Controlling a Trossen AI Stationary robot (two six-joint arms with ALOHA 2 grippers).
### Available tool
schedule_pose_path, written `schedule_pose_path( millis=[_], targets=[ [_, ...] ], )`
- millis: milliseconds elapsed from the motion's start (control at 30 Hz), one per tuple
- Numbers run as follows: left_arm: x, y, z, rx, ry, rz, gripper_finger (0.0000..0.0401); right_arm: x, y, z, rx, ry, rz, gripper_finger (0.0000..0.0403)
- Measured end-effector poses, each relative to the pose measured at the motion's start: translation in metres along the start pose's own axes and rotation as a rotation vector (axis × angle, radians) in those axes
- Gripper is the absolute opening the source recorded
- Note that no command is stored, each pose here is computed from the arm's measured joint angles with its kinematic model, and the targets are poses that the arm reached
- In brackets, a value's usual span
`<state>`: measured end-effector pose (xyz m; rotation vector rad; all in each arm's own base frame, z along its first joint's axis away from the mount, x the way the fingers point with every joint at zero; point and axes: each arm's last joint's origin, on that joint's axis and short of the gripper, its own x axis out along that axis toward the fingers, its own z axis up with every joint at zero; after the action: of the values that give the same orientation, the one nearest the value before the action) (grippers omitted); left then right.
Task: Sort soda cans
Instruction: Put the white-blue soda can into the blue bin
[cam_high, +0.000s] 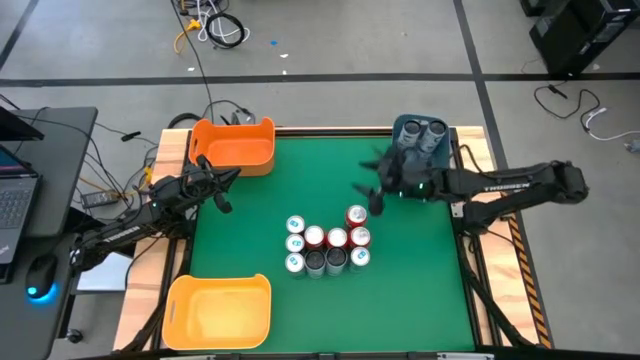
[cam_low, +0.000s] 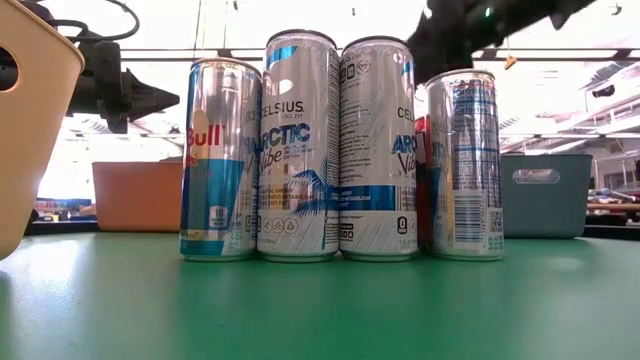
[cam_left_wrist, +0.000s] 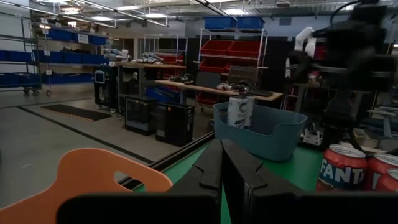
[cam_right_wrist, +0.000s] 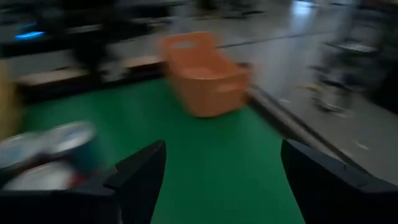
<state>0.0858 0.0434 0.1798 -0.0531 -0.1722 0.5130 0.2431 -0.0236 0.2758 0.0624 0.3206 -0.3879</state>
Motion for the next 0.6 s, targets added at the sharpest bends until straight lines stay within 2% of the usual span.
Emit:
schedule_pose_path(
  millis=[133,267,433,600],
  targets=[
    [0.0,0.0,0.0,0.0,0.0,0.0,0.0011,-0.001,0.04,0.003,-0.023,0.095,0.152,0.031],
    [0.0,0.0,0.0,0.0,0.0,0.0,0.0011,-0.001,0.075,0.006,-0.036,0.174,0.241,0.0322],
    [0.0,0.0,0.0,0.0,0.0,0.0,0.0011,0.007,0.113,0.006,-0.034,0.29,0.298,0.0341],
    [0.0,0.0,0.0,0.0,0.0,0.0,0.0011,0.018,0.144,0.004,-0.069,0.451,0.308,0.0351]
  ],
)
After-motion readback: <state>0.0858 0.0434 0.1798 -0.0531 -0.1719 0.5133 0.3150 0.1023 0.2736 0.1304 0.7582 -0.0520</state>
